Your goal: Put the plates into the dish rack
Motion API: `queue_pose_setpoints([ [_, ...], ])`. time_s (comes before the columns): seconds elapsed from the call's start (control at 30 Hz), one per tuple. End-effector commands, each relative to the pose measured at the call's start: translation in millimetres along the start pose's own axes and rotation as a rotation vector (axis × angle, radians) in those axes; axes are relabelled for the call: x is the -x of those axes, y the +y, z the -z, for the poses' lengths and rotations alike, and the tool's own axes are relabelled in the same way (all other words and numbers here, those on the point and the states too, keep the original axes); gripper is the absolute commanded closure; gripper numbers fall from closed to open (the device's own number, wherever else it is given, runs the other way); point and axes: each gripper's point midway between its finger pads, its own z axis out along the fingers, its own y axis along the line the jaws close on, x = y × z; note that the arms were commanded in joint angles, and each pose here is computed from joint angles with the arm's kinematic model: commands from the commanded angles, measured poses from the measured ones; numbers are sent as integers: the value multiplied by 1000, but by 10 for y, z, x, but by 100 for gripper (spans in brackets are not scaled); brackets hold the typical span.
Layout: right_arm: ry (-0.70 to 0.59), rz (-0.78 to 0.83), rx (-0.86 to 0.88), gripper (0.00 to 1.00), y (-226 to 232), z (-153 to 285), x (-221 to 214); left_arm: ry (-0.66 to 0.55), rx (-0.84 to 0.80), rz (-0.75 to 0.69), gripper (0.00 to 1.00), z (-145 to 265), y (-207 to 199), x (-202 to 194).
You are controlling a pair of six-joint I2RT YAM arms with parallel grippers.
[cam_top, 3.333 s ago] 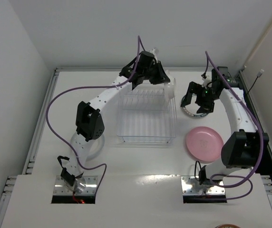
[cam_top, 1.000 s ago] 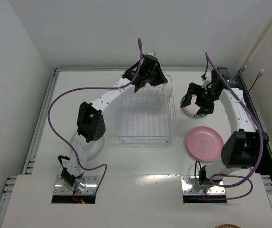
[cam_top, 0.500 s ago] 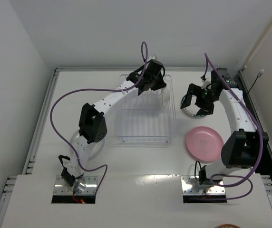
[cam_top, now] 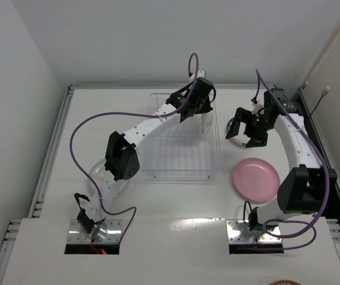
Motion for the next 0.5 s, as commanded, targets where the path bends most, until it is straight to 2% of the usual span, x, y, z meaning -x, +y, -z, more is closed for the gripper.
queue_pose_setpoints([
  [0.0, -30, 16, 20, 0, 40, 65, 6, 38, 159, -142, 100, -95, 361, -255],
  [0.2, -10, 12, 66, 0, 89, 11, -53, 40, 106, -179, 100, -80, 198, -306],
  [0.47, 9, 7, 92, 0, 96, -122, 16, 100, 191, -212, 100, -119, 410, -627],
])
